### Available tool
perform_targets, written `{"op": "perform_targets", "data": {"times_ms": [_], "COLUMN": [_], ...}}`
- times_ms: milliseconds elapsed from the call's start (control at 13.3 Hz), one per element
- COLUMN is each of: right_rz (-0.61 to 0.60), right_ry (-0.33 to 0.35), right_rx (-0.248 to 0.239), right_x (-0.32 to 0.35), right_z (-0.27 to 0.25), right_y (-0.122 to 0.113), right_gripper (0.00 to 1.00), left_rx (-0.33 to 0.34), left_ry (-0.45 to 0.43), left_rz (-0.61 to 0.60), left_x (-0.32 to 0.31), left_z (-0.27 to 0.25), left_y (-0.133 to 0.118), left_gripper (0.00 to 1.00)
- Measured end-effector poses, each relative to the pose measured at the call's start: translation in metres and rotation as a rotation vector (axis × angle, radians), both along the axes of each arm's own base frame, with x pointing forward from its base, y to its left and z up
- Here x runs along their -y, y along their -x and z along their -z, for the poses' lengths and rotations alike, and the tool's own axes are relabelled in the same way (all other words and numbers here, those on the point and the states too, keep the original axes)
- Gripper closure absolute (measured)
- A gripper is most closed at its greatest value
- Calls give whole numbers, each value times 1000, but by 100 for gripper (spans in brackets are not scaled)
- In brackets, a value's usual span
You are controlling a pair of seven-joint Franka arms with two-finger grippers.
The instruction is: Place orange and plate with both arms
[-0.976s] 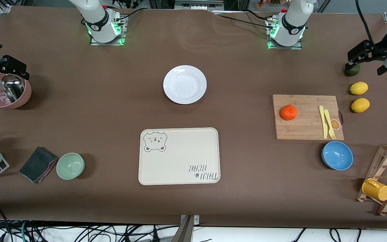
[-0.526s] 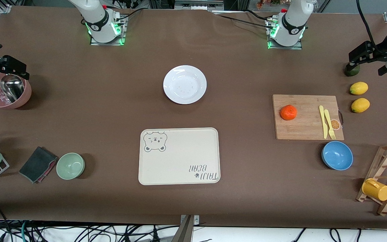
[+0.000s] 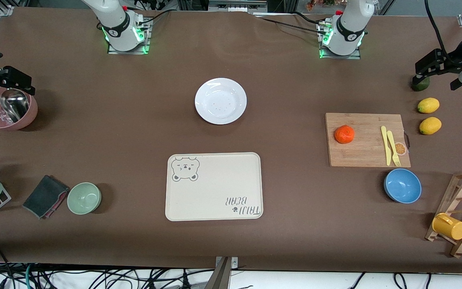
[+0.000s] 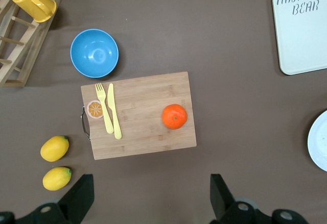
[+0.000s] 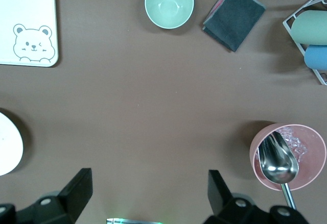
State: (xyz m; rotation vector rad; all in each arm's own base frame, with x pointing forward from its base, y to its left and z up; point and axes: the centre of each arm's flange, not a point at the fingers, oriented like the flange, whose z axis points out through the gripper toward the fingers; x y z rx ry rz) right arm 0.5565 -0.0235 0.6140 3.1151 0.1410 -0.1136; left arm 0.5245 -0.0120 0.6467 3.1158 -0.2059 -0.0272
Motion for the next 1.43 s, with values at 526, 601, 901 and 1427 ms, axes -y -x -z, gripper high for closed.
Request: {"op": "perform_targets", "data": {"times_ms": [526, 601, 901, 1427], "right_rz": [0, 0, 0, 0], "right_ry": [0, 0, 0, 0], "right_rx": [-1, -1, -2, -3], "right_x": [0, 0, 0, 0], "right_z": [0, 0, 0, 0], "right_y": [0, 0, 0, 0], "right_gripper": [0, 0, 0, 0], "left_rx": [1, 1, 2, 2], "left_ry": [-1, -1, -1, -1], "left_rz": [9, 9, 14, 11], "left_x": [5, 5, 8, 7], "left_z": [-1, -1, -1, -1], "left_y": [0, 0, 0, 0], "left_gripper": [0, 0, 0, 0]}}
